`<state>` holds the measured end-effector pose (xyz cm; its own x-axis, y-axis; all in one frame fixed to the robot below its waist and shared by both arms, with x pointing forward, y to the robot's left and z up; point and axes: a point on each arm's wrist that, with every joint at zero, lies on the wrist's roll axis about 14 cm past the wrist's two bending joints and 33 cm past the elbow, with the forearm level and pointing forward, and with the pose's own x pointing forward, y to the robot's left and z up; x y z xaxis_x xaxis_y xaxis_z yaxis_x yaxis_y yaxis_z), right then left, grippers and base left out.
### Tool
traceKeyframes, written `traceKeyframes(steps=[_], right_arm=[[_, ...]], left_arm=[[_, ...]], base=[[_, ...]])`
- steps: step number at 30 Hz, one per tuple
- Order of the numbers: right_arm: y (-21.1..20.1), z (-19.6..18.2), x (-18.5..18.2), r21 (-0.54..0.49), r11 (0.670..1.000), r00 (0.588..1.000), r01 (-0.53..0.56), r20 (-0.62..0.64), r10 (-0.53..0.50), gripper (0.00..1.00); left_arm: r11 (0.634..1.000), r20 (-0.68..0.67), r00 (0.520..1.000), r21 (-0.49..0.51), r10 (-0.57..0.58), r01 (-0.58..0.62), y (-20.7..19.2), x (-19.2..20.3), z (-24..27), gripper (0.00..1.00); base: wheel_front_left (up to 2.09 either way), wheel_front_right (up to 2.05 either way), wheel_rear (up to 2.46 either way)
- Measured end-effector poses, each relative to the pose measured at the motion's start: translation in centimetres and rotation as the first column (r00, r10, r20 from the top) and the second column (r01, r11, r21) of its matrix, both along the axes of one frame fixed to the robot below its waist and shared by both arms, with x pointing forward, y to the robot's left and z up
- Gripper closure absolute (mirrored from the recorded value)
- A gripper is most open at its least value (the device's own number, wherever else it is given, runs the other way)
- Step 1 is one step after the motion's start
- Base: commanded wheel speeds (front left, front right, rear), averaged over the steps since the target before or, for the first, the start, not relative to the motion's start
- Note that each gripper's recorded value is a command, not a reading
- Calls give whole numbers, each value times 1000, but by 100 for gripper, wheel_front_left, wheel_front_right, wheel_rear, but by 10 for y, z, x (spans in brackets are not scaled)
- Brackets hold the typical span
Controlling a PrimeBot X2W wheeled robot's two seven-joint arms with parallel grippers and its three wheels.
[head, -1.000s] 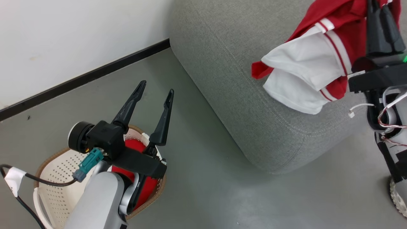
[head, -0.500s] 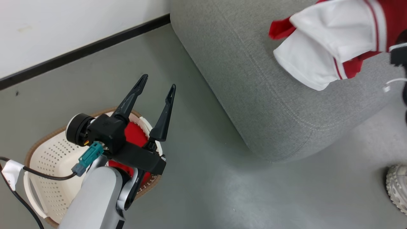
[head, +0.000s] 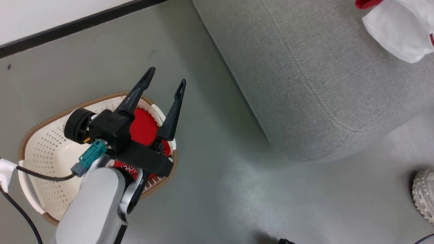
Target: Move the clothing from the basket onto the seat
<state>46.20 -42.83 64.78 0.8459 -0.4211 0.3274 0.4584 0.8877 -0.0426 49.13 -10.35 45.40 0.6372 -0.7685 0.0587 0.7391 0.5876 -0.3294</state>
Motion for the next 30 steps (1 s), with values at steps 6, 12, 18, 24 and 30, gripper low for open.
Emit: traceKeyframes(steps=[6, 12, 18, 24, 30], right_arm=[[-17, -4, 10, 6, 999, 999, 45, -8, -45, 100], [-36, -18, 14, 17, 994, 993, 111, -29, -111, 100], [-49, -24, 20, 13, 988, 988, 152, -37, -151, 100], [-46, -46, 37, 27, 989, 987, 143, -73, -141, 100], [-12, -113, 60, 137, 988, 984, 78, -171, -54, 100]], left_arm=[[1000, -19, 1000, 23, 8, -7, 6, 8, -17, 0], [1000, -43, 999, 28, 0, 1, 7, 13, -31, 0], [998, -79, 997, 55, 5, -1, 15, 15, -53, 0], [998, -105, 994, 60, -5, 11, 15, 17, -68, 0], [998, -122, 992, 64, 1, 7, 17, 21, -79, 0]], base=[[0, 0, 0], [0, 0, 0], [0, 0, 0], [0, 0, 0], [0, 0, 0]])
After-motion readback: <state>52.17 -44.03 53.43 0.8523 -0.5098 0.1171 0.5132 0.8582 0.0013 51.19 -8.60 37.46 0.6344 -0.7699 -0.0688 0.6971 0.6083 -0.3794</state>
